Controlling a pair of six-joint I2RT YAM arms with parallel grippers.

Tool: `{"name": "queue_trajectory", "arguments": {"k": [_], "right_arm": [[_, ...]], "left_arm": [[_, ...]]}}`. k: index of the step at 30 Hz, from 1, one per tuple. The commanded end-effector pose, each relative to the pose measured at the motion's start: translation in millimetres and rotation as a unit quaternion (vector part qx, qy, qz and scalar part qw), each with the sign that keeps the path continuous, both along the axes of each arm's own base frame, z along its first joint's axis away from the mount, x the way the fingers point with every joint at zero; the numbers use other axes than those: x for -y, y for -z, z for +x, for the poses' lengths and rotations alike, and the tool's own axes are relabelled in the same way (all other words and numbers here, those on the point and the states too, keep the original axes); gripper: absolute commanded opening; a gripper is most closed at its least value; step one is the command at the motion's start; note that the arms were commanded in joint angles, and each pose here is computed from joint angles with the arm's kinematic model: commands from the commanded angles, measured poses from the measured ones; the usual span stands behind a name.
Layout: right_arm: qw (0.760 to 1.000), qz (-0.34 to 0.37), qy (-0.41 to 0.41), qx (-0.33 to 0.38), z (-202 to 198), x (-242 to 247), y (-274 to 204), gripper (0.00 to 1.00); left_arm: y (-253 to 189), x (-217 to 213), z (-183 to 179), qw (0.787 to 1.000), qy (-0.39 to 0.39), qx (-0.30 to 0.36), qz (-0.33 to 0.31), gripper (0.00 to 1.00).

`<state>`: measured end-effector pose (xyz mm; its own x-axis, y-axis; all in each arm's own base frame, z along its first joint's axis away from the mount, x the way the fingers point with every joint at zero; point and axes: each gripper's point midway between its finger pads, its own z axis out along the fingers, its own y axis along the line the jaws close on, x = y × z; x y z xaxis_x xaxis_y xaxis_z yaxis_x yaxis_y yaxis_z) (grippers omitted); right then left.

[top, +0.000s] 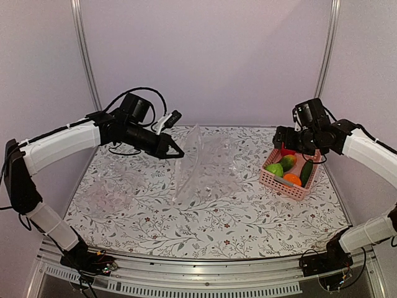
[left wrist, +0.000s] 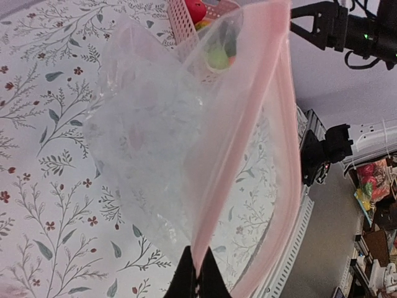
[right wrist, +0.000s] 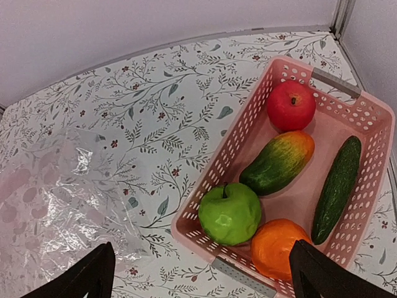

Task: Place the food in the zip-top bag and seal the zipper
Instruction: Pick up the fake fruit from the bin.

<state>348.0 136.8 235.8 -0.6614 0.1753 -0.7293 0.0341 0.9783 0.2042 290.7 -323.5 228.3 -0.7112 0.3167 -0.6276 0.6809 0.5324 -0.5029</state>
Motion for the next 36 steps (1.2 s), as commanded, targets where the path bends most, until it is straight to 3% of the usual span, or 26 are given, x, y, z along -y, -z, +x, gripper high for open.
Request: {"name": "queue_trajectory", "arguments": {"k": [1, 13, 24, 36], "right_arm": [[0.997, 0.011, -0.022, -0.078, 11.7, -2.6, 49.5, 0.99], [0.981, 0.031, -0.022, -0.191, 30.7, 7.5, 139.3, 0.89], [0.976, 0.023, -0.021, -0.217, 24.4, 13.9, 163.0, 0.81], [0.973, -0.003, -0.033, -0.227, 28.7, 7.8, 175.4, 0.81]], "left_arm": [[-10.4, -4.5, -0.4, 1.0, -0.004, 0.014, -0.013, 0.0], [-17.5, -7.6, -1.6, 1.0, -0.008, 0.026, -0.016, 0.0], [-16.7, -8.3, -1.4, 1.0, -0.009, 0.025, -0.014, 0.0], [-12.7, -7.1, -0.6, 1.0, -0.009, 0.02, -0.012, 0.0]]}}
